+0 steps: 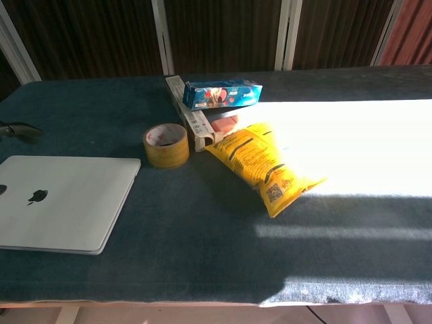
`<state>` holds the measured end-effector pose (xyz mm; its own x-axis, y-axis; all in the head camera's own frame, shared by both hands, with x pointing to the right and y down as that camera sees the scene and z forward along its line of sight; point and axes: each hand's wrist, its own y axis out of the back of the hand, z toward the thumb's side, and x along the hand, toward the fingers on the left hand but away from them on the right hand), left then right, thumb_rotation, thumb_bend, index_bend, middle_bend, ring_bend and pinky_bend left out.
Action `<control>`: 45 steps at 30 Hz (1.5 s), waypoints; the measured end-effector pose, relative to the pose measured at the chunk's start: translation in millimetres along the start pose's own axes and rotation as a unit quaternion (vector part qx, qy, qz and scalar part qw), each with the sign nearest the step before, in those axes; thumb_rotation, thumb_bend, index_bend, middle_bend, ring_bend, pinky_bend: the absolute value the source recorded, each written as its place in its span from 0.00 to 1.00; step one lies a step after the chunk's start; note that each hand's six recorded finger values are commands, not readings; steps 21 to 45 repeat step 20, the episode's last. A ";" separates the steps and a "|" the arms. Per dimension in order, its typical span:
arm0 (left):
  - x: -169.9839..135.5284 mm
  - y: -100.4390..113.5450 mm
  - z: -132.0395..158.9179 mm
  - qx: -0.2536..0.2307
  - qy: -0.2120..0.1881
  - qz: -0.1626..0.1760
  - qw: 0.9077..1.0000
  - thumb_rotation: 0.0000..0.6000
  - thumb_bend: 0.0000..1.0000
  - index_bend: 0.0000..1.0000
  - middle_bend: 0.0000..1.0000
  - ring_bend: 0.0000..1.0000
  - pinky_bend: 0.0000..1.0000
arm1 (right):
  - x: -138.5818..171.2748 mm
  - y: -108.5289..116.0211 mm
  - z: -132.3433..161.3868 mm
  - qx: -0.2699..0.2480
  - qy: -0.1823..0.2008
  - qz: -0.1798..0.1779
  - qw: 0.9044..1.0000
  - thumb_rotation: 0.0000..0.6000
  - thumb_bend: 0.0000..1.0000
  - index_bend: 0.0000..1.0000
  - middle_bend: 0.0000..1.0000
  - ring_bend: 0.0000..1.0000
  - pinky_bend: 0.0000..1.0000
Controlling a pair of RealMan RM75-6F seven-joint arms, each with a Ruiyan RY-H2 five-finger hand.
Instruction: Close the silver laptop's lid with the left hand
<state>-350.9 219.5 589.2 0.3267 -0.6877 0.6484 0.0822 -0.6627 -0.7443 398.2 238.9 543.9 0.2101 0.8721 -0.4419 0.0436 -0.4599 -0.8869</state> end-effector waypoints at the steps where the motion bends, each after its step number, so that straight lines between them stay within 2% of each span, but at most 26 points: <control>1: -5.2 8.0 -1.7 -0.001 0.000 0.020 1.000 0.47 0.25 0.09 0.11 0.04 0.16 | 0.5 0.3 -0.1 0.000 0.000 -0.001 1.000 1.00 0.27 0.00 0.00 0.00 0.00; 5: -37.9 31.2 -9.5 -0.021 0.007 0.094 0.995 0.47 0.16 0.06 0.09 0.01 0.15 | 0.4 -0.2 -0.4 0.002 -0.002 0.000 1.000 1.00 0.27 0.00 0.00 0.00 0.00; 7: -53.7 32.1 -14.8 -0.034 0.015 0.116 0.993 0.49 0.12 0.06 0.09 0.01 0.15 | 0.1 -1.1 -0.7 0.005 -0.004 0.002 1.000 1.00 0.27 0.00 0.00 0.00 0.00; 9: -70.6 23.7 -23.9 -0.048 0.030 0.127 0.990 0.56 0.10 0.06 0.09 0.01 0.15 | -0.9 -1.9 -0.7 0.007 -0.006 0.003 1.000 1.00 0.27 0.00 0.00 0.00 0.00; 11: -81.8 9.3 -31.8 -0.061 0.041 0.128 0.989 0.62 0.09 0.05 0.08 0.00 0.14 | -2.3 -2.2 -0.2 0.008 -0.008 0.002 1.000 1.00 0.27 0.00 0.00 0.00 0.00; 15: -93.6 -19.7 -42.7 -0.085 0.054 0.120 0.988 0.82 0.09 0.05 0.08 0.00 0.14 | -3.9 -3.2 0.8 0.010 -0.009 0.000 1.000 1.00 0.27 0.00 0.00 0.00 0.00; 17: -95.8 -28.0 -46.4 -0.089 0.058 0.114 0.988 0.85 0.09 0.05 0.08 0.00 0.14 | -4.3 -4.4 1.7 0.012 -0.008 0.001 1.000 1.00 0.27 0.00 0.00 0.00 0.00; 45: -95.4 -30.1 -49.1 -0.094 0.065 0.114 0.987 0.85 0.09 0.05 0.08 0.00 0.14 | -4.4 -6.1 3.2 0.015 -0.008 0.002 1.000 1.00 0.27 0.00 0.00 0.00 0.00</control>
